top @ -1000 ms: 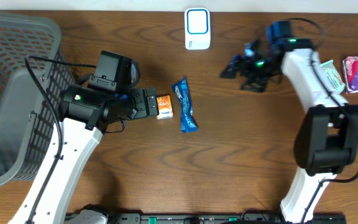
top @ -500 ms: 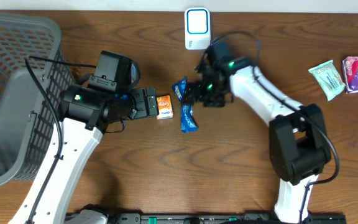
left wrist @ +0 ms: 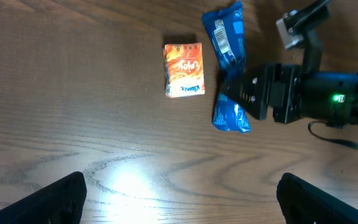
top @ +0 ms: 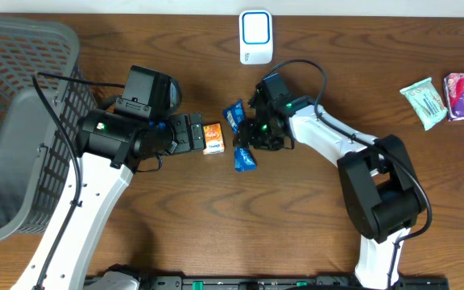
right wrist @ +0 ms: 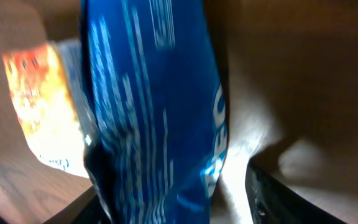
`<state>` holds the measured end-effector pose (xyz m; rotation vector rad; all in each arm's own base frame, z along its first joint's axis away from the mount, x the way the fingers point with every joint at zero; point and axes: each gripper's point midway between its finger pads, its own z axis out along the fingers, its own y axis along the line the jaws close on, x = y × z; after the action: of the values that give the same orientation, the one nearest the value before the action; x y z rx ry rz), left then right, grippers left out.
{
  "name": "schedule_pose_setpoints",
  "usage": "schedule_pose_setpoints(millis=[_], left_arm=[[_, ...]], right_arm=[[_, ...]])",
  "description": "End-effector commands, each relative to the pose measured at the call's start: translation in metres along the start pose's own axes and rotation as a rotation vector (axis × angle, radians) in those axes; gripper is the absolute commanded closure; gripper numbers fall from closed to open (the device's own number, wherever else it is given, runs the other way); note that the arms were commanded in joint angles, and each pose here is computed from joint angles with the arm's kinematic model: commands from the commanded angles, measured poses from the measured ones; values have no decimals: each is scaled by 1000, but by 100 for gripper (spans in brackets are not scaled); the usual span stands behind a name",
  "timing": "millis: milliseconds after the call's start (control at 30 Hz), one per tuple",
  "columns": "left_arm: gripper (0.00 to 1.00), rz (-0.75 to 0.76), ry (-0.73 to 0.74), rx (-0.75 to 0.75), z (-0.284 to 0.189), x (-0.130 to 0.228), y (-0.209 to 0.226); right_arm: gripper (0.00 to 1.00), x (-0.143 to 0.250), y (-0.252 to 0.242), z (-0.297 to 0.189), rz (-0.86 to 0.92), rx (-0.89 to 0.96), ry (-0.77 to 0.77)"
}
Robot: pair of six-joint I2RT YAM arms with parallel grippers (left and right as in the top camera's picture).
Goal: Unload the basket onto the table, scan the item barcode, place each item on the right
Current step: 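Reach the right gripper to the blue Oreo packet and grasp it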
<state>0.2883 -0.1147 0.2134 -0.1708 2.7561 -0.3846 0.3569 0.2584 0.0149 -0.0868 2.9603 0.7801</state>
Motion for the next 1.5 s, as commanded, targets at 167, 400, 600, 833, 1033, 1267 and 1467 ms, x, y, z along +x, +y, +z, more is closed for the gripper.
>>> schedule_pose_setpoints(millis=[167,400,600,833,1033,1267,1467], left_arm=[[2,-1,-11,-10,-2,-2,2],[2,-1,-11,-11,-2,-2,2],[2,-1,-11,-11,-2,-2,2],[2,-1,-11,-11,-2,-2,2],[2,-1,-11,-11,-2,-2,2],[2,-1,-11,-11,-2,-2,2],[2,-1,-11,-11,-2,-2,2]], right_arm=[[44,-14,2,-7,-18,-74,-37],[87,4,-1,20,6,-52,32],[99,16,12,29,35,-34,53],[99,12,-10,7,85,155,-8],[99,-9,-37,-67,74,449,-193],[99,-15,-94,-171,177,912,-446],[99,-6,-134,-203,240,1209,-528]])
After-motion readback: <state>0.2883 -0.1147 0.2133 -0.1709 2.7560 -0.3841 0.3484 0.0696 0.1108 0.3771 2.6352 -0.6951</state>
